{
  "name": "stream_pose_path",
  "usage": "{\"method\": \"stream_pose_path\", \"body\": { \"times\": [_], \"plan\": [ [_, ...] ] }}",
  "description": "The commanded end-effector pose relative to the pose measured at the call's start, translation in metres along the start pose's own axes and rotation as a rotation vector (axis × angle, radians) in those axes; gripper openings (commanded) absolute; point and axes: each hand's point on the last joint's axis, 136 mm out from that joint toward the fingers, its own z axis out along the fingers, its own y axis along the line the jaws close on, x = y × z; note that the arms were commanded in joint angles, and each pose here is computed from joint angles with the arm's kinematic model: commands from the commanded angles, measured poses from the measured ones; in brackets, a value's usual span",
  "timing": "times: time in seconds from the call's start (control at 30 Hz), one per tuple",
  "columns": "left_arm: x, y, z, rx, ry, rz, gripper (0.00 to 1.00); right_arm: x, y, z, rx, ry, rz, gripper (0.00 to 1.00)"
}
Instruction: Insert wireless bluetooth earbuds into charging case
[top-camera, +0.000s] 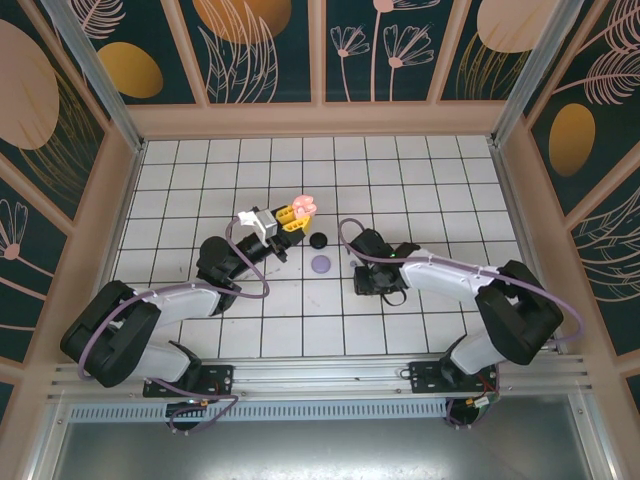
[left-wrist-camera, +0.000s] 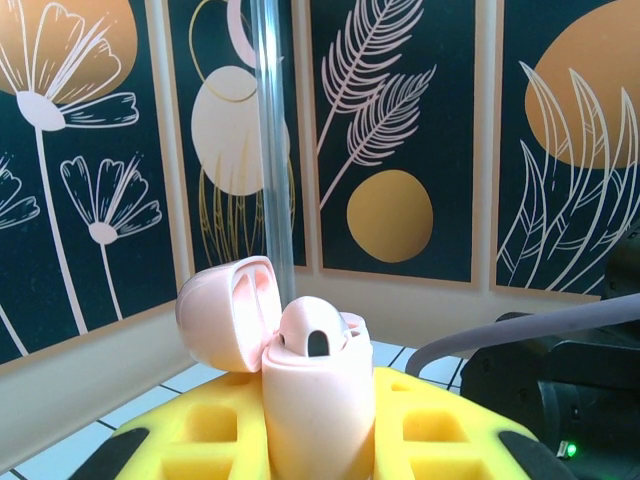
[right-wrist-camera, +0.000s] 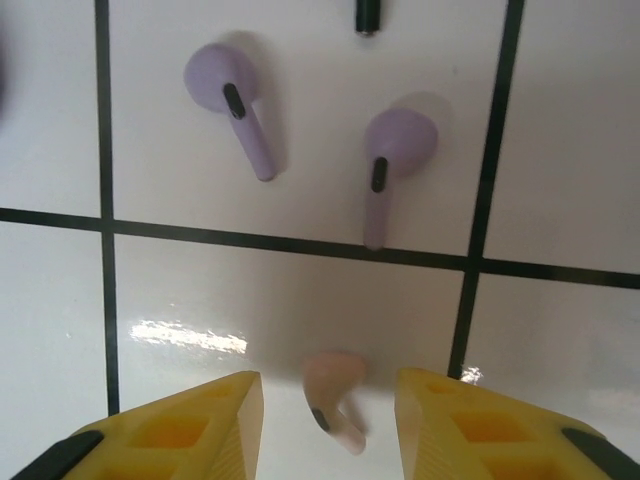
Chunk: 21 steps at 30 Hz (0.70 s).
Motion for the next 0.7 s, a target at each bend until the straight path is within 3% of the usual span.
{"method": "stream_pose_path", "body": {
  "times": [0.0,0.67],
  "plan": [
    [-0.012,-0.007,-0.001,0.023,-0.034,0.028,0.00,-0.003,-0.001,0.000,0.051,0.005,-0.049,0.39],
    [-0.013,-0.007,-0.001,0.025,-0.034,0.028,0.00,0.006,-0.006,0.017,0.134,0.041,-0.089,0.35]
  ]
}}
